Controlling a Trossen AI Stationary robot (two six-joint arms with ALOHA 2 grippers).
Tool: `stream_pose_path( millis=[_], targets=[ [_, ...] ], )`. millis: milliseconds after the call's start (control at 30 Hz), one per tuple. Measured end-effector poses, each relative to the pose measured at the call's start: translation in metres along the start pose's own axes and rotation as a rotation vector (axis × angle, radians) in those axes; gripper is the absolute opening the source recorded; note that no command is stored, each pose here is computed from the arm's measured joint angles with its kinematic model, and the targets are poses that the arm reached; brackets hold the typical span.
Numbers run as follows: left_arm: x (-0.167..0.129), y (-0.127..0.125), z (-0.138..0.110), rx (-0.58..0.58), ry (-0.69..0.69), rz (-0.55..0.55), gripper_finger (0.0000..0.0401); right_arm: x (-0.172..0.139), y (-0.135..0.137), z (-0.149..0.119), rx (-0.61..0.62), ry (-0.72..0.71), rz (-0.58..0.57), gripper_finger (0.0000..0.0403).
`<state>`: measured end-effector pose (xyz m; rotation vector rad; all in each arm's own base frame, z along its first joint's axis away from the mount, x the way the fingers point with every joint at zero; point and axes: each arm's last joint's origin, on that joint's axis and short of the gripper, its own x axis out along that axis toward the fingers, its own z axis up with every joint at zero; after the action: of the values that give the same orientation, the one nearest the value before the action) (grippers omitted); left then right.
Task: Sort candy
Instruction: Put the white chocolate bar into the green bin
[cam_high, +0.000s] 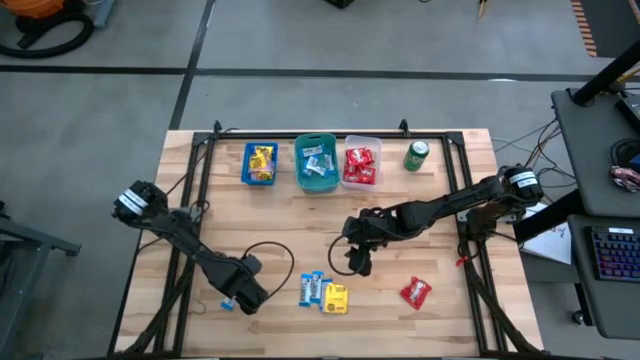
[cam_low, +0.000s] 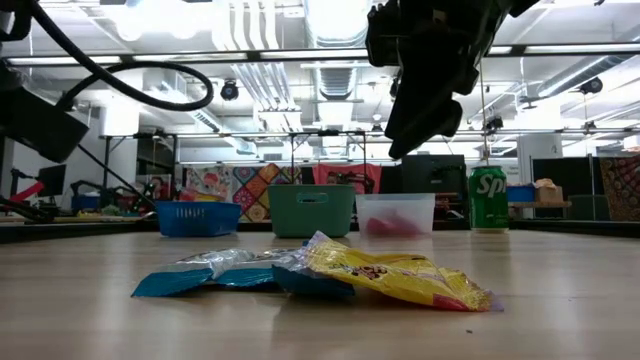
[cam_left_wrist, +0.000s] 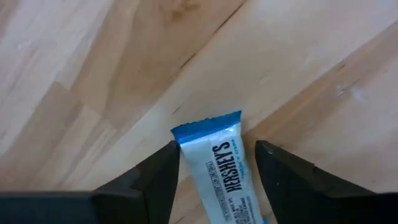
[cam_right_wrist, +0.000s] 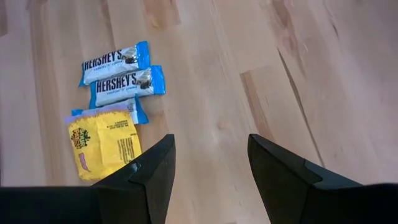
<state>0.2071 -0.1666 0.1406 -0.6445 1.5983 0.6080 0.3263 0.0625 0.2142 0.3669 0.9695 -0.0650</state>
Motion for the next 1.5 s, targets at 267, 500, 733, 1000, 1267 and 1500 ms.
stream_pose_path(
  millis=[267,500,733,1000,1267,1500],
  targets=[
    [0.000,-0.002,-0.001,0.001,-0.011,-0.016,0.0119,0.000,0.000,0.000,-0.015,0.002,0.000,0.0192],
    [-0.005,0.000,-0.001,0.031,-0.044,-0.033,0.0072,-0.001,0.000,-0.001,-0.048,0.008,0.000,0.0192],
    [-0.036,-0.003,0.010,0.160,-0.316,-0.096,0.0083,-0.002,0.000,0.000,-0.062,0.001,-0.006,0.0192],
    [-0.095,0.011,0.034,0.250,-0.715,-0.111,0.0084,0.015,0.006,0.017,-0.159,-0.220,0.008,0.0192],
    [-0.144,0.025,0.049,0.135,-1.217,-0.056,0.0084,0.048,0.015,0.035,-0.239,-0.498,0.050,0.0192],
    [-0.151,0.025,0.067,0.058,-1.303,-0.018,0.0084,0.053,0.014,0.048,-0.257,-0.723,-0.113,0.0192]
  ],
)
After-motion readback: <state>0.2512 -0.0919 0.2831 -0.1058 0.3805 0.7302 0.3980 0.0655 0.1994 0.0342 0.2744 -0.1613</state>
